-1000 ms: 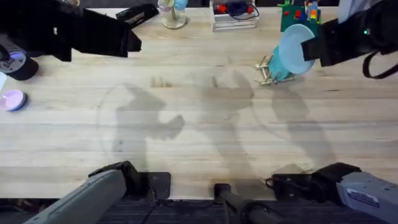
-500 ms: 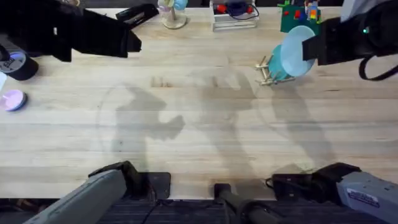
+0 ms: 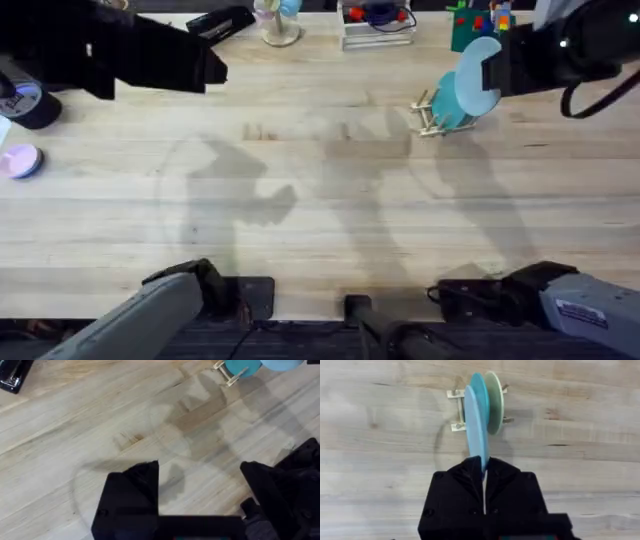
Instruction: Pick up the plates from the table one by one and place each into a slot on the dish rack.
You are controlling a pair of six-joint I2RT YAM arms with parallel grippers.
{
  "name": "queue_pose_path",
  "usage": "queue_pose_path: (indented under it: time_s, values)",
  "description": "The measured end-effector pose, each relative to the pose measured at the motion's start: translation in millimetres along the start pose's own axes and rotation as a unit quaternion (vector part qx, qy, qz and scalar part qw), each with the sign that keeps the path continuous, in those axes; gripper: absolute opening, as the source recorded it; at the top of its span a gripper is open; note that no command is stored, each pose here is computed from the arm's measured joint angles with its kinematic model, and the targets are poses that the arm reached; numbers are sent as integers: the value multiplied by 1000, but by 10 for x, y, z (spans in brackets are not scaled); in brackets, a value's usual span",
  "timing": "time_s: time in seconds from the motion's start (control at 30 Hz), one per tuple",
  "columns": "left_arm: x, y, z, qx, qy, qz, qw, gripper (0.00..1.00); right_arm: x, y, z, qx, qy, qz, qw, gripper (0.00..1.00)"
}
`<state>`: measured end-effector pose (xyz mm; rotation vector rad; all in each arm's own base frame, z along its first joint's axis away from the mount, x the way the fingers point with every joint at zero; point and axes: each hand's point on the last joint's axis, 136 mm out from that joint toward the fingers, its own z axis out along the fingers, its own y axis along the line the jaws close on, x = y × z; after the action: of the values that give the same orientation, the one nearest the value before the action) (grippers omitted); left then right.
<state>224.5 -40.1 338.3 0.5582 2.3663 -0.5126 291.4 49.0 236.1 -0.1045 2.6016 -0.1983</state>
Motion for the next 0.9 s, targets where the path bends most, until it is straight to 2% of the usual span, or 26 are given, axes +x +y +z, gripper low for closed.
queue_pose_path:
  time_s: [0.9]
  values:
    - [0, 0, 0, 0, 0, 0, 1000, 993, -145, 93, 262, 4, 5, -15, 1000, 29]
